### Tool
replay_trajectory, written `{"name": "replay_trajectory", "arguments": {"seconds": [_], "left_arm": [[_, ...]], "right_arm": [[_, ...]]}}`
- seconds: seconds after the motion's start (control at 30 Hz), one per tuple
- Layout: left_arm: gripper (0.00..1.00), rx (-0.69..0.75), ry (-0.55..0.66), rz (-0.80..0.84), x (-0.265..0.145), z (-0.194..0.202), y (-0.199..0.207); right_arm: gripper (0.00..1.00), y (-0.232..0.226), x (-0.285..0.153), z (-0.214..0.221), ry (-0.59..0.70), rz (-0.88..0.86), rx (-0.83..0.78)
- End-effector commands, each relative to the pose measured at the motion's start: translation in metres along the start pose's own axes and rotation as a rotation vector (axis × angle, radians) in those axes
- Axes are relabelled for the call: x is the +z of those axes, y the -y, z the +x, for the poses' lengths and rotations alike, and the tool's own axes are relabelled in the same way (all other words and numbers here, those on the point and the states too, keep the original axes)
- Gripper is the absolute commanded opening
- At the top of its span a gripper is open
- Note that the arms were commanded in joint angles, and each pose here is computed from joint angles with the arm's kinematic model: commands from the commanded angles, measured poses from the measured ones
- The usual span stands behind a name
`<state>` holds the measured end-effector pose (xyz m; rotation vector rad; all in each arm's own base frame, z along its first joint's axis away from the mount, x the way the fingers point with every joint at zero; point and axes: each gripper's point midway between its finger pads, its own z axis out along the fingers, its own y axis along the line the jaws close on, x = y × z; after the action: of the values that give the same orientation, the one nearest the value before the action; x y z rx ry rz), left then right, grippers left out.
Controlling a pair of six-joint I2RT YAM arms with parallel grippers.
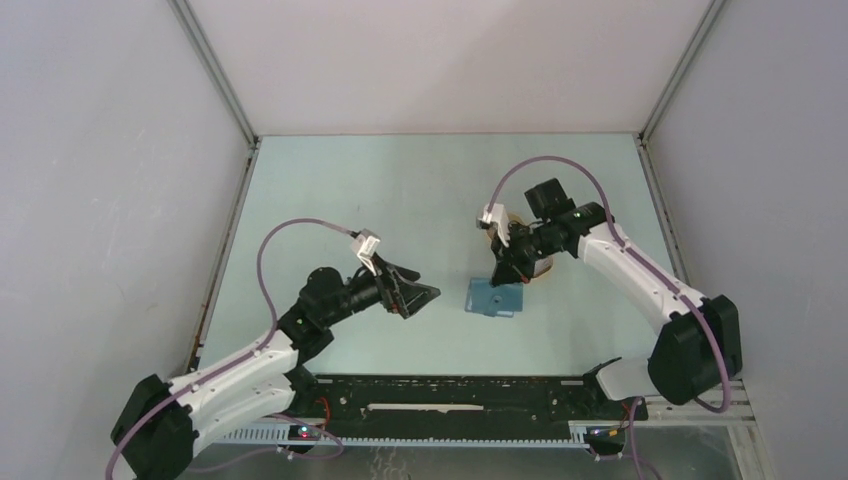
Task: Put the credit cards into the card holder
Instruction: Open the card holder at the center of the board.
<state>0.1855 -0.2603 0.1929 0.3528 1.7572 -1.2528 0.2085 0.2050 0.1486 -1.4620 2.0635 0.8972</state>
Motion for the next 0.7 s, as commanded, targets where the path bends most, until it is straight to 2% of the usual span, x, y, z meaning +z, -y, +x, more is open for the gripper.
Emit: {"name": "replay_trajectory", "arguments": {"seconds": [0.0,0.3,0.53,0.67], "left_arm": [[0.98,0.033,0.137,0.064,0.016,-0.025,0.018],[0.88,-0.034,0.011,0.038,0.057,0.002,0.012],[0.80,-0.061,0.007,0.118,0.068,0.000,0.027],[0.72,-0.089,-0.017,0.161,0.072,0.006,0.037]], "right_arm": [[0.00,-0.002,0.001,-0.042,0.117,-0.071,0.137],[0.00,-0.013,-0.003,-0.048,0.165,-0.144,0.146],[0.00,-0.016,-0.003,-0.049,0.170,-0.162,0.141],[0.00,-0.017,-0.003,-0.050,0.174,-0.166,0.141]]}}
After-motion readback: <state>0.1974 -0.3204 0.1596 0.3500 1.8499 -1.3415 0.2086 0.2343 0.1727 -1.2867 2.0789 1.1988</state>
